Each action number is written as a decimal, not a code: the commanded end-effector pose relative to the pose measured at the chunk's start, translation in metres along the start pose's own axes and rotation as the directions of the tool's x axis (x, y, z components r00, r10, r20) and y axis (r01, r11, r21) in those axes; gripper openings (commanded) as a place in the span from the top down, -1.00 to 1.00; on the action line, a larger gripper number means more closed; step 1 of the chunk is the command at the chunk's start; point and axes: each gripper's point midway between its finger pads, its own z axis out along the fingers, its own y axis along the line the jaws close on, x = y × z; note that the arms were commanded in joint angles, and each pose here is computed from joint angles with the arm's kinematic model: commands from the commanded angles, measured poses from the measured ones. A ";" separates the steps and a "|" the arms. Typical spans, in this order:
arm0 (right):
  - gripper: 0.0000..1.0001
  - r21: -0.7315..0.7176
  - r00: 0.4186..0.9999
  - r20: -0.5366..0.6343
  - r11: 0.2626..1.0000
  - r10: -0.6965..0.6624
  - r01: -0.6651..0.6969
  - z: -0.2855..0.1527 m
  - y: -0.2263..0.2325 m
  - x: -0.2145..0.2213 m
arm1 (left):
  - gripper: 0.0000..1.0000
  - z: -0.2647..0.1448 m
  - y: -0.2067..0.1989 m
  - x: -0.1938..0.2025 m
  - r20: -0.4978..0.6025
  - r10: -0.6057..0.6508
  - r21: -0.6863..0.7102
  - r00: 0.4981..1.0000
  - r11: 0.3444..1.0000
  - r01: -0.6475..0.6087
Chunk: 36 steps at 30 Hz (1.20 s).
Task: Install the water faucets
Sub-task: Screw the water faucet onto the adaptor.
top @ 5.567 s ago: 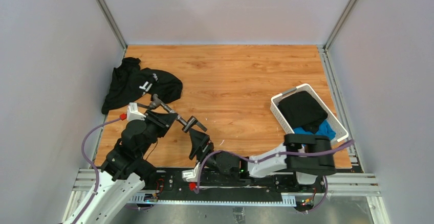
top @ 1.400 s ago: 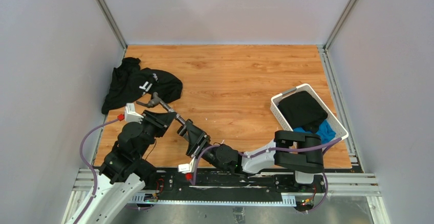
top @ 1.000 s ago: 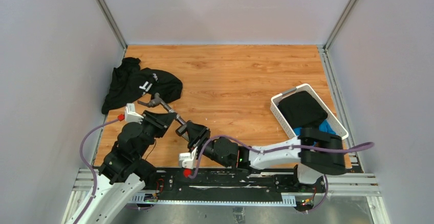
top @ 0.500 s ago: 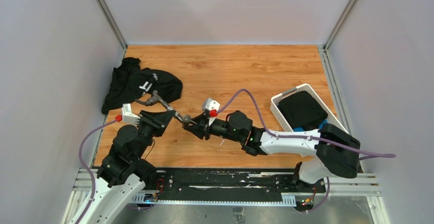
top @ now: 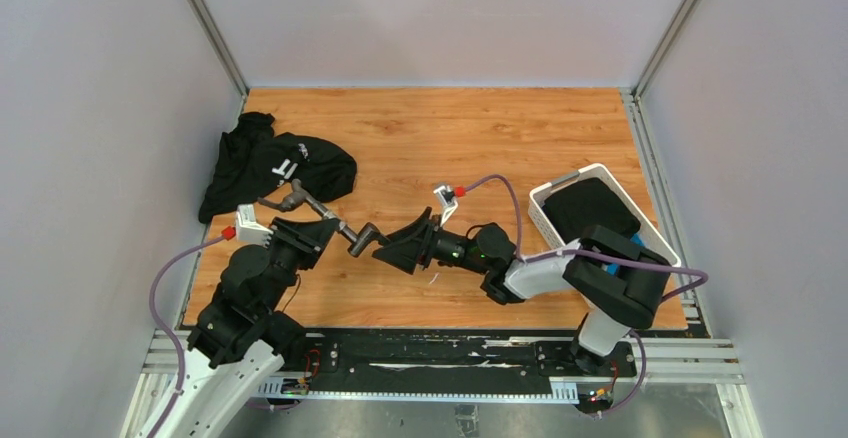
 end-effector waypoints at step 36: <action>-0.80 -0.020 -0.772 -0.419 -0.845 -0.478 0.534 0.020 0.013 -0.005 | 1.00 -0.002 -0.028 -0.022 0.075 0.005 0.049 0.997 0.999 -0.008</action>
